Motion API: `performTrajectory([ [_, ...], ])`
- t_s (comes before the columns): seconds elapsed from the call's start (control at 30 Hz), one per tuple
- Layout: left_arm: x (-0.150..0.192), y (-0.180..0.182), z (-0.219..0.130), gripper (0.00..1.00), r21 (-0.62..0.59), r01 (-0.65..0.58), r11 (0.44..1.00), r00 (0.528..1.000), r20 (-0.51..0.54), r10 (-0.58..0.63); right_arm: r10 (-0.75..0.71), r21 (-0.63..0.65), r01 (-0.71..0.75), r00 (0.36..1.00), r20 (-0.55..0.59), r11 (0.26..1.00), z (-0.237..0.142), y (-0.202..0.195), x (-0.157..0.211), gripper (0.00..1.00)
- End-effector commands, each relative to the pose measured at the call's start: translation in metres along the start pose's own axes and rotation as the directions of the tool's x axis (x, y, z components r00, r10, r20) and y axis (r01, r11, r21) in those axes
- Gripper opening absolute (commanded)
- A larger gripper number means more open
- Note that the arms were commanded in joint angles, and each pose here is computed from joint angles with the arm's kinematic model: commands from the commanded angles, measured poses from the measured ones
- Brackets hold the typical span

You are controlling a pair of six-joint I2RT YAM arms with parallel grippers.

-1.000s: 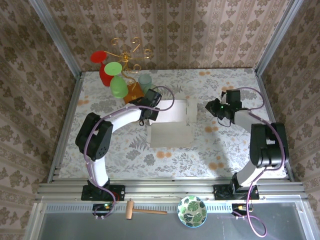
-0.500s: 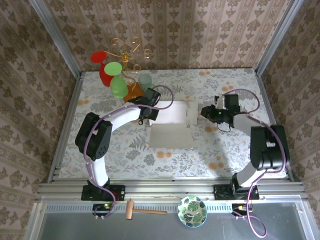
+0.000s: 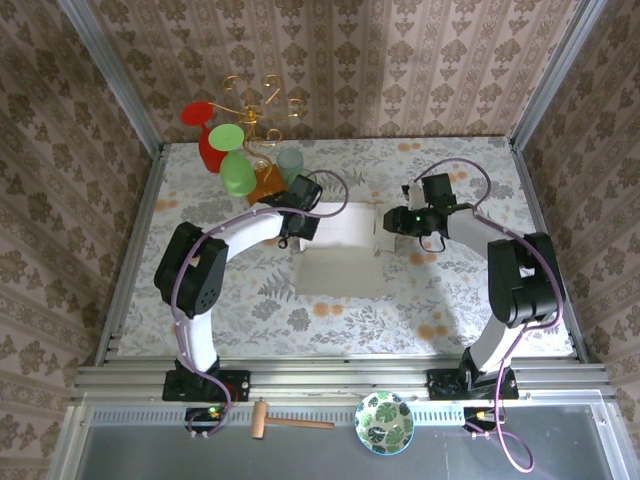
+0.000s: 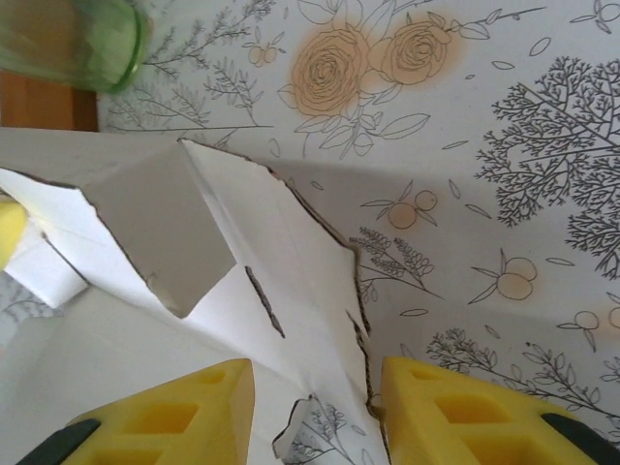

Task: Fold the paper box

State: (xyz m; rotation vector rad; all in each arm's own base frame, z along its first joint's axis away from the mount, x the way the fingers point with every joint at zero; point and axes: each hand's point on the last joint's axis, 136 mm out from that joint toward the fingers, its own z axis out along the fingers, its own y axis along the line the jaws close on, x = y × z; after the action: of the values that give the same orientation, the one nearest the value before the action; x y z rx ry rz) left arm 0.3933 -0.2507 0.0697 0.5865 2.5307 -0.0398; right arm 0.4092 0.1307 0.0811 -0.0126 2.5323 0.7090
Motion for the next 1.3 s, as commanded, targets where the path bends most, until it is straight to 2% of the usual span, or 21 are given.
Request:
performTrajectory([
  [0.0, 0.005, 0.000, 0.005, 0.00, -0.005, -0.021, 1.000, 0.999, -0.037, 0.021, -0.028, 0.115, 0.032, 0.999, -0.036, 0.993, 0.001, -0.021, 0.003, 0.39],
  [0.13, 0.005, 0.001, 0.006, 0.00, -0.014, -0.026, 1.000, 0.999, -0.042, 0.025, -0.043, 0.131, 0.048, 0.998, -0.040, 0.990, 0.002, -0.021, -0.002, 0.39],
  [0.3, 0.005, 0.000, 0.007, 0.00, -0.015, -0.025, 1.000, 0.999, -0.047, 0.024, -0.070, 0.152, 0.081, 0.995, -0.077, 0.985, 0.013, -0.015, 0.004, 0.33],
  [0.43, 0.006, 0.001, 0.008, 0.00, -0.017, -0.025, 1.000, 0.998, -0.054, 0.024, -0.055, 0.239, 0.072, 0.995, -0.080, 0.968, 0.013, -0.024, 0.007, 0.25],
  [0.57, 0.006, -0.001, 0.009, 0.00, -0.014, -0.022, 1.000, 0.998, -0.055, 0.022, -0.043, 0.340, 0.062, 0.997, -0.065, 0.938, 0.007, -0.030, 0.003, 0.12],
  [0.67, 0.007, -0.002, 0.010, 0.00, -0.014, -0.026, 1.000, 0.998, -0.058, 0.026, -0.061, 0.449, 0.079, 0.997, -0.054, 0.890, 0.000, -0.027, 0.000, 0.06],
  [0.73, 0.007, -0.003, 0.010, 0.00, -0.017, -0.027, 0.999, 0.998, -0.059, 0.026, -0.055, 0.555, 0.072, 0.997, -0.047, 0.829, -0.007, -0.030, -0.001, 0.00],
  [0.87, 0.006, -0.004, 0.011, 0.00, -0.021, -0.028, 0.999, 0.998, -0.062, 0.026, -0.048, 0.710, 0.056, 0.998, -0.031, 0.701, -0.021, -0.030, 0.004, 0.00],
  [0.97, 0.008, -0.005, 0.012, 0.00, -0.025, -0.030, 0.999, 0.997, -0.070, 0.028, -0.082, 0.750, 0.055, 0.997, 0.000, 0.659, -0.027, -0.018, 0.002, 0.00],
  [1.07, 0.009, -0.005, 0.011, 0.00, -0.025, -0.022, 0.999, 0.997, -0.070, 0.020, -0.087, 0.709, 0.047, 0.996, 0.021, 0.704, -0.027, -0.003, -0.002, 0.00],
  [1.1, 0.009, -0.005, 0.010, 0.00, -0.023, -0.019, 1.000, 0.997, -0.069, 0.018, -0.091, 0.688, 0.047, 0.995, 0.028, 0.724, -0.029, 0.003, -0.005, 0.04],
  [1.13, 0.009, -0.005, 0.007, 0.00, -0.019, -0.017, 1.000, 0.998, -0.068, 0.016, -0.100, 0.644, 0.050, 0.994, 0.041, 0.764, -0.031, 0.012, -0.010, 0.11],
  [1.2, 0.008, -0.004, 0.002, 0.00, -0.013, -0.015, 1.000, 0.998, -0.061, 0.014, -0.106, 0.478, 0.067, 0.993, 0.055, 0.876, -0.029, 0.037, -0.016, 0.25],
  [1.27, 0.008, -0.002, -0.002, 0.00, -0.009, -0.028, 1.000, 0.998, -0.056, 0.028, -0.112, 0.298, 0.093, 0.992, 0.049, 0.950, -0.033, 0.057, -0.020, 0.37],
])
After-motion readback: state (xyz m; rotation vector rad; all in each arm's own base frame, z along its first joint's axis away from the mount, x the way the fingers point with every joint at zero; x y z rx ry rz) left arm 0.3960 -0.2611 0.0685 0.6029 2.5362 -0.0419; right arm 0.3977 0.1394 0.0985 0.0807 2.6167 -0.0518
